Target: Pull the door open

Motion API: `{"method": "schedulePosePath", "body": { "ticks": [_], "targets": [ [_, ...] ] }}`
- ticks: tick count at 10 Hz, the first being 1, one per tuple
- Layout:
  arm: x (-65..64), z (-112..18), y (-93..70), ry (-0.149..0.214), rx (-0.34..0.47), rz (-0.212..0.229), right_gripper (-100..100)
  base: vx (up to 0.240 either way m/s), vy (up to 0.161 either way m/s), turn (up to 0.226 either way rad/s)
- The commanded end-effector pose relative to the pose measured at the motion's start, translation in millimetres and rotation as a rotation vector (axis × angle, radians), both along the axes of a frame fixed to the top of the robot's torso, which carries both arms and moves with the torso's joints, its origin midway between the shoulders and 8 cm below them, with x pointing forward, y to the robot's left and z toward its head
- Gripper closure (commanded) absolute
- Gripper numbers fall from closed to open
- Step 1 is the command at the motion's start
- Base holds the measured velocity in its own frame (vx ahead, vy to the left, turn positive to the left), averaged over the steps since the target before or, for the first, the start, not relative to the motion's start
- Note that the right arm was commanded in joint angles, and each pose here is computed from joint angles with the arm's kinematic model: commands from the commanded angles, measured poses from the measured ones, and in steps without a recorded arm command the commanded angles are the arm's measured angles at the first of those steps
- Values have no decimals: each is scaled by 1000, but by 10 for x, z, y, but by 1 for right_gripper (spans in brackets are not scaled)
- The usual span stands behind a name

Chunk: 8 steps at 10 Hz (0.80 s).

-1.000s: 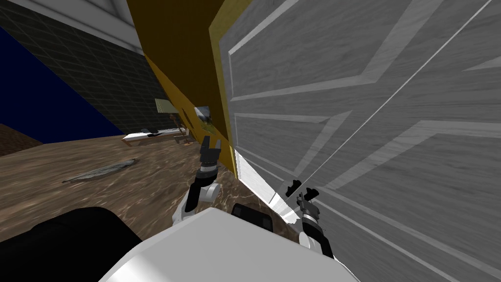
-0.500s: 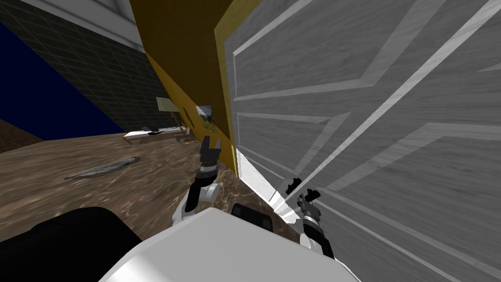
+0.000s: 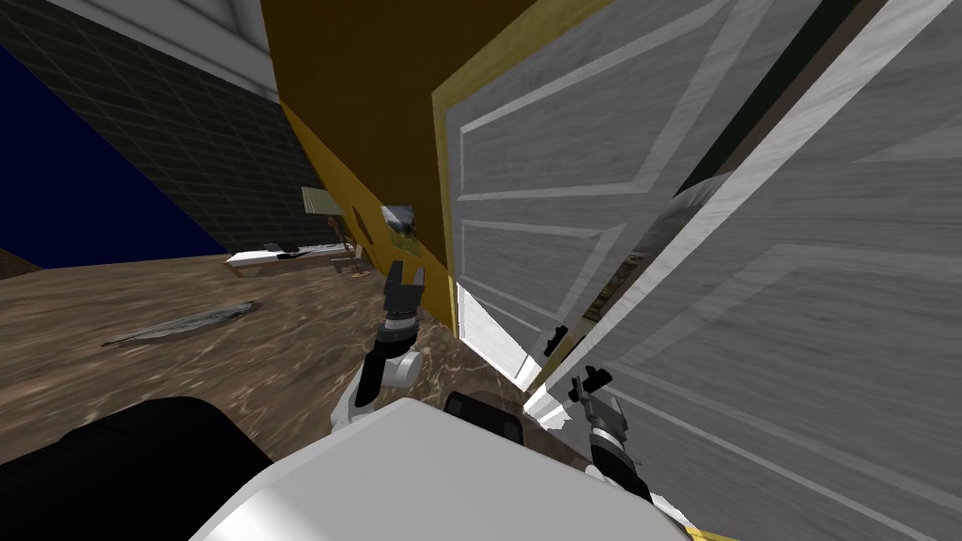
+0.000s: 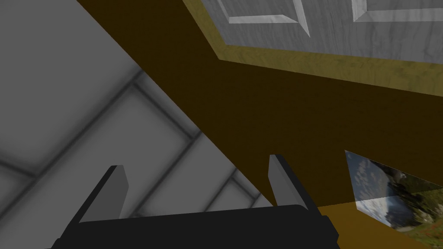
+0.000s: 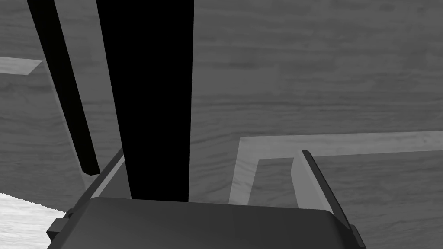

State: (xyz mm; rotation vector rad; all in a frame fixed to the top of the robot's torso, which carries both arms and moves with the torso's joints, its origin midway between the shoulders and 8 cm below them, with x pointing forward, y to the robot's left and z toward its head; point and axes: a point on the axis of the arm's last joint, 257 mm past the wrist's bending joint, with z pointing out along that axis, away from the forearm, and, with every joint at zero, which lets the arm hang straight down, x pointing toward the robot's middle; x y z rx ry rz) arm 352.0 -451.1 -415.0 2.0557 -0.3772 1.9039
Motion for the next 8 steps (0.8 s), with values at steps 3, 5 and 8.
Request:
{"method": "schedulePosePath", "body": {
  "ticks": [3,5,8],
  "targets": [
    [-263,-96,-289,39,-28,-45,100,-66,25,-13],
    [-321,-98,-345,43,-31,-55,100,-90,38,-54],
    [-353,-128,-368,54,-35,-59,100,-18,-2,8]
  ]
}}
